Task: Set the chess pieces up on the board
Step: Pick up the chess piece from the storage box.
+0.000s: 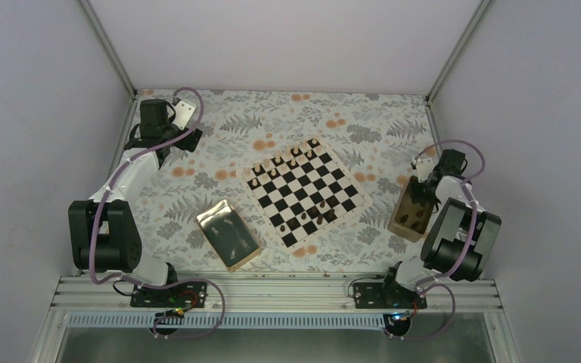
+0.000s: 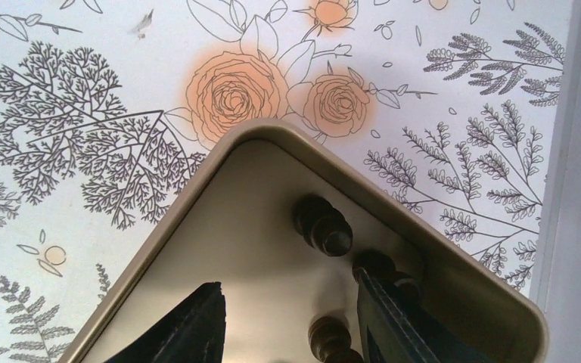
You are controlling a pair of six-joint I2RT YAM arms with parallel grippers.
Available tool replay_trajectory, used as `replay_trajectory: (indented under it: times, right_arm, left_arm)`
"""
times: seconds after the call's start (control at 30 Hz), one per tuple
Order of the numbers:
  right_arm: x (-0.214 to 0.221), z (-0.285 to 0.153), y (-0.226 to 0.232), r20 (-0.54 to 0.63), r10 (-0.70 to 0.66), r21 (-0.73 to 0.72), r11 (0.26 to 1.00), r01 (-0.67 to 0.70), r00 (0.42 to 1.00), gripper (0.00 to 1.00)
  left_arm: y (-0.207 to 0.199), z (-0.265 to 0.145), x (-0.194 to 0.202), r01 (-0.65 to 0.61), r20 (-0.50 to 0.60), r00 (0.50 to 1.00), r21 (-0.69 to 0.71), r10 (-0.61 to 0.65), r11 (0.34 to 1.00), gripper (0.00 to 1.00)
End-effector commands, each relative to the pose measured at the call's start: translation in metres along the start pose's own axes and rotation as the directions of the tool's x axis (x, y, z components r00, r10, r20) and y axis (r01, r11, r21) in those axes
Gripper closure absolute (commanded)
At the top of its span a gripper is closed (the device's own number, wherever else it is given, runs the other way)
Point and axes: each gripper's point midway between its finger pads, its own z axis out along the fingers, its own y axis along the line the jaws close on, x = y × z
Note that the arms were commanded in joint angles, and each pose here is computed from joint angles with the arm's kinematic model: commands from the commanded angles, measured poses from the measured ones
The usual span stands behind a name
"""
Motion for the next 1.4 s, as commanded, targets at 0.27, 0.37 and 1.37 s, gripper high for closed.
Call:
replay_trajectory:
  times: [0.27, 0.37, 1.37]
  right_arm:
    - [-0.016, 0.002, -0.007, 0.075, 0.024, 0.009, 1.000, -0.025, 0.997, 0.53]
    - [-0.017, 0.005, -0.006, 0.070, 0.023, -0.007, 1.000, -0.023, 0.997, 0.54]
    - [-0.025, 0.019, -0.012, 0.109, -0.032, 0.021, 0.999, 0.029, 0.994, 0.68]
  left_arm:
    - [0.000, -0.004, -0.006, 0.007, 0.020, 1.000, 0.002, -0.007, 1.000, 0.00]
    - [-0.001, -0.004, -0.006, 0.008, 0.020, 1.000, 0.006, -0.008, 1.000, 0.00]
    - [-0.005, -0.005, -0.013, 0.030, 0.024, 0.999, 0.035, -0.031, 0.999, 0.00]
